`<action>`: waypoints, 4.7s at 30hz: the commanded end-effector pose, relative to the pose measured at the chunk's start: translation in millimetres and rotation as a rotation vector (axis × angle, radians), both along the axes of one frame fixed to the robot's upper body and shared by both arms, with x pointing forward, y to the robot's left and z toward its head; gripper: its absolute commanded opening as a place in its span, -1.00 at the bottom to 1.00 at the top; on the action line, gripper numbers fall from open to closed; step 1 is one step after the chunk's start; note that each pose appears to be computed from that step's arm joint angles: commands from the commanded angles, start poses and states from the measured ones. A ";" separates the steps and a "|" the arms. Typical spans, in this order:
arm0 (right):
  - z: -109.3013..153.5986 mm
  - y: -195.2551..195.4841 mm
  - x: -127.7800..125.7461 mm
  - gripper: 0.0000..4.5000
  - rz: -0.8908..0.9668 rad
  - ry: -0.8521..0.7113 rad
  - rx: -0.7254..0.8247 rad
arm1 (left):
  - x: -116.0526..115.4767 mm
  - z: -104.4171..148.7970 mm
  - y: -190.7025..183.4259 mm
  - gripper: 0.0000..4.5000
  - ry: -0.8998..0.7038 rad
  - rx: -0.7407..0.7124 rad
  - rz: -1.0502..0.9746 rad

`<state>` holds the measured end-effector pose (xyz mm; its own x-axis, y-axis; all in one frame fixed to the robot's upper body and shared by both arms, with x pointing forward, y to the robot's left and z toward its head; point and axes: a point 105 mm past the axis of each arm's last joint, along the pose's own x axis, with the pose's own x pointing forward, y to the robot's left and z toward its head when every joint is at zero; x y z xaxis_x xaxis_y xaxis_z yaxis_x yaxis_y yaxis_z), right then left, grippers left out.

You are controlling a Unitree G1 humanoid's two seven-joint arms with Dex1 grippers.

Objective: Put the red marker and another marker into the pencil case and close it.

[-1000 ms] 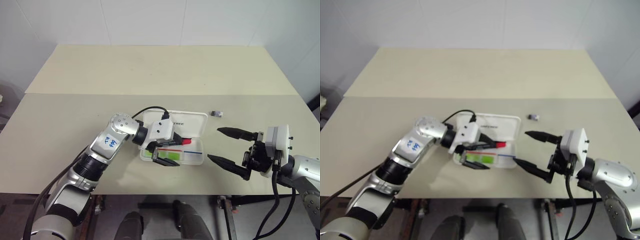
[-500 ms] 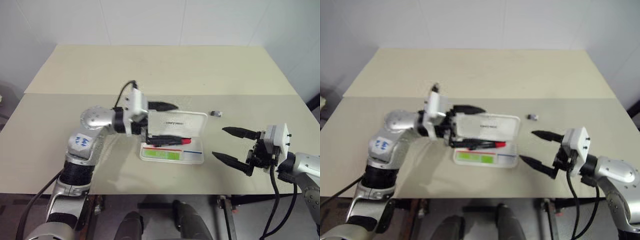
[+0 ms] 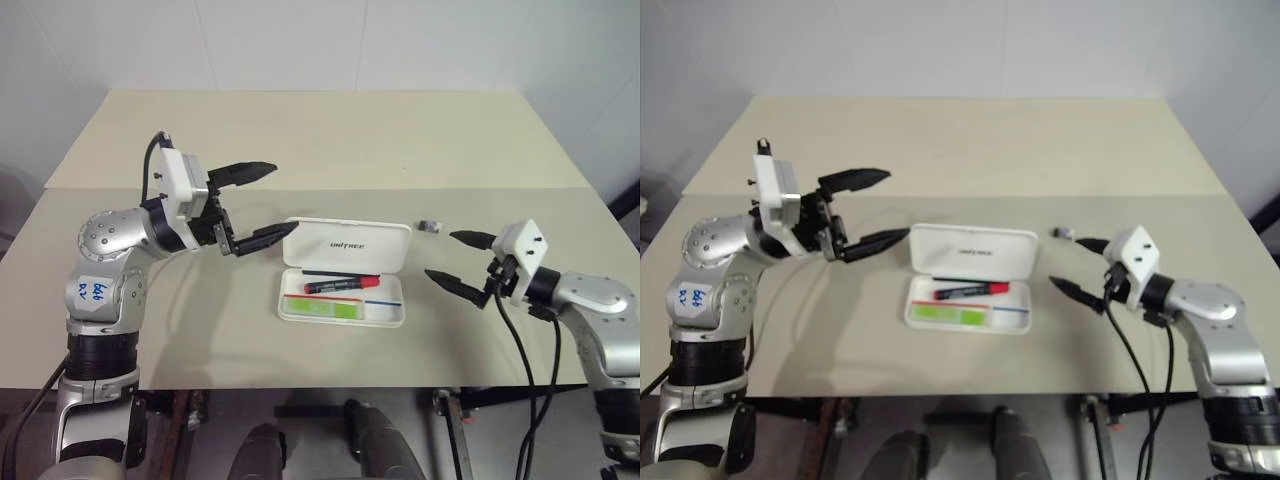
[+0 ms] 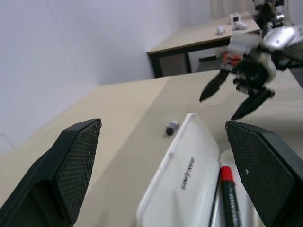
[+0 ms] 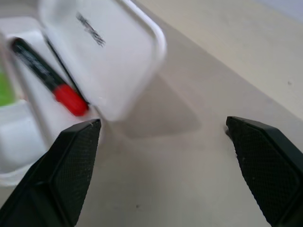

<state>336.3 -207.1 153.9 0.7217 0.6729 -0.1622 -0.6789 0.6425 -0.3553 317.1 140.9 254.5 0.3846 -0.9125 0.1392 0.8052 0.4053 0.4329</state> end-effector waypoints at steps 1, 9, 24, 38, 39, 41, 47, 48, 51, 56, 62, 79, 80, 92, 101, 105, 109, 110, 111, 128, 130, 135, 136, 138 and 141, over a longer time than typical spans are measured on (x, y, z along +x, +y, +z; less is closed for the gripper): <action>5.3 -6.3 20.9 1.00 -0.068 -0.061 -0.027 | 4.4 16.3 11.4 0.99 -0.045 -0.016 0.008; -11.3 -7.0 57.1 1.00 -0.232 -0.040 0.026 | 1.2 21.4 24.1 0.99 -0.032 0.011 -0.085; -15.7 -4.0 83.6 1.00 -0.380 -0.045 0.167 | -14.4 22.5 18.3 0.99 -0.047 0.027 -0.129; -34.7 23.4 88.7 1.00 -0.525 0.029 0.333 | -18.2 23.2 16.9 0.99 -0.053 0.013 -0.117; -35.7 29.6 88.1 1.00 -0.519 0.035 0.339 | -18.1 23.3 16.8 0.99 -0.053 0.013 -0.116; -37.0 40.2 86.4 1.00 -0.506 0.050 0.350 | -18.2 23.6 16.2 0.99 -0.054 0.011 -0.116; -45.0 56.2 88.4 1.00 -0.562 0.101 0.377 | -18.5 22.8 15.1 0.99 -0.056 0.003 -0.112; -47.1 57.0 89.8 1.00 -0.581 0.107 0.372 | -18.4 22.8 15.3 0.99 -0.057 0.002 -0.110; -50.2 58.8 93.0 1.00 -0.614 0.116 0.367 | -18.0 22.6 15.3 0.99 -0.058 0.002 -0.106; -63.2 57.9 98.1 0.71 -0.707 0.178 0.361 | -18.4 23.4 16.1 1.00 -0.064 -0.003 -0.101; -57.9 65.4 102.0 -0.18 -0.696 0.167 0.375 | -18.2 24.0 15.7 1.00 -0.071 -0.008 -0.093; 72.1 57.5 97.9 -0.30 -0.464 -0.181 0.439 | -22.6 18.0 12.8 1.00 -0.061 -0.032 -0.121; 77.9 58.3 94.7 -0.30 -0.447 -0.192 0.437 | -22.9 17.3 12.6 1.00 -0.059 -0.034 -0.124; 125.6 84.8 -15.4 -0.30 -0.192 -0.230 0.435 | -24.5 8.1 10.6 1.00 -0.037 -0.051 -0.169; 82.6 80.3 -70.3 -0.30 -0.128 -0.033 0.344 | -22.7 2.9 -6.4 1.00 -0.013 -0.068 -0.251; 63.2 74.4 -81.6 -0.30 -0.177 0.025 0.285 | -25.4 1.0 -9.0 1.00 0.002 -0.067 -0.275; 44.1 84.0 -98.7 -0.30 -0.188 0.093 0.286 | -28.3 -0.2 -8.0 1.00 0.018 -0.066 -0.288; 41.2 87.0 -102.1 -0.30 -0.187 0.107 0.295 | -28.8 -0.5 -7.8 1.00 0.022 -0.065 -0.291; 38.1 89.7 -104.6 -0.30 -0.188 0.126 0.305 | -29.2 -0.7 -7.6 1.00 0.026 -0.064 -0.293; -4.8 123.7 -98.5 -0.30 -0.266 0.397 0.316 | -55.9 -35.1 -0.9 1.00 0.163 0.045 -0.391; -7.5 122.6 -97.7 -0.30 -0.285 0.416 0.326 | -58.0 -37.7 -2.5 1.00 0.162 0.049 -0.393; -12.7 118.1 -95.6 -0.30 -0.332 0.444 0.327 | -61.7 -44.0 -1.7 1.00 0.160 0.081 -0.391; -13.5 117.5 -95.8 -0.30 -0.340 0.449 0.328 | -61.9 -43.8 -1.3 1.00 0.159 0.082 -0.389; -14.0 115.9 -96.4 -0.30 -0.356 0.453 0.335 | -62.1 -43.5 -1.1 1.00 0.157 0.083 -0.385; -16.2 115.6 -98.4 -0.30 -0.354 0.468 0.320 | -61.6 -43.4 -1.3 1.00 0.155 0.084 -0.379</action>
<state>241.2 -91.9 130.9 0.8025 0.4707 -0.3666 -0.4304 0.8823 0.1906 259.0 139.4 206.7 0.0315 -0.9989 0.0347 0.9603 0.0398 0.2760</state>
